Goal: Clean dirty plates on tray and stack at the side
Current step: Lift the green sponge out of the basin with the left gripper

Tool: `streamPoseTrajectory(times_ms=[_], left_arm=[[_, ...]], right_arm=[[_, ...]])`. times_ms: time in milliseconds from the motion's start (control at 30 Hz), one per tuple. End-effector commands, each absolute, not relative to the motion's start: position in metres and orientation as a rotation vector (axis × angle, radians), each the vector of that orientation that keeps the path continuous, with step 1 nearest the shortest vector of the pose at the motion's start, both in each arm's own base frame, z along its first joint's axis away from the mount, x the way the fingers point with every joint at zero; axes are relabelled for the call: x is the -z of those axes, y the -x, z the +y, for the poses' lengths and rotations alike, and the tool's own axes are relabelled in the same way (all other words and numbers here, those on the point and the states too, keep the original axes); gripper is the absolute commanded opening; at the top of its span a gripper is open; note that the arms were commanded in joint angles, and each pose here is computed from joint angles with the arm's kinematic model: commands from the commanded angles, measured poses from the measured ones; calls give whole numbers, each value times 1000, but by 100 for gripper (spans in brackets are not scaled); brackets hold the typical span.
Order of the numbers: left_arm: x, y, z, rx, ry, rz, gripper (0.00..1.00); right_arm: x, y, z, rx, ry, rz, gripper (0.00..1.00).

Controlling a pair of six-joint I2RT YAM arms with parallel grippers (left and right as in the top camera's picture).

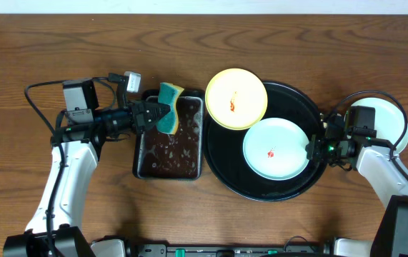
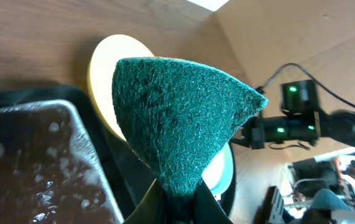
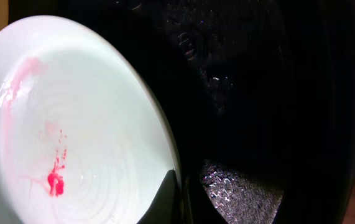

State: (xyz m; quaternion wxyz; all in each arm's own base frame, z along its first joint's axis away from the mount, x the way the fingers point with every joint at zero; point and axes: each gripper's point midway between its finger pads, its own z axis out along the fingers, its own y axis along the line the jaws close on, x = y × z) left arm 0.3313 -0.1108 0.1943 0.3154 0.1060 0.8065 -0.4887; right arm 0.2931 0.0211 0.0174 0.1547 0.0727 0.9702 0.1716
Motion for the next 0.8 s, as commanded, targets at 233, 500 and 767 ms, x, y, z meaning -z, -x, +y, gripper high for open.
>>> streamPoseTrajectory(times_ms=[233,500,767], left_arm=[[-210,-324,-111,1348,-349,2037,7],[-210,-324,-111,1348,-349,2037,7],[-210,-324,-111,1348,-349,2037,7]], right_arm=[[-15,-291,27,-514,-198,2790,1],[-15,-291,27,-513,-198,2790,1],[-15,-291,27,-513,-198,2790,1]])
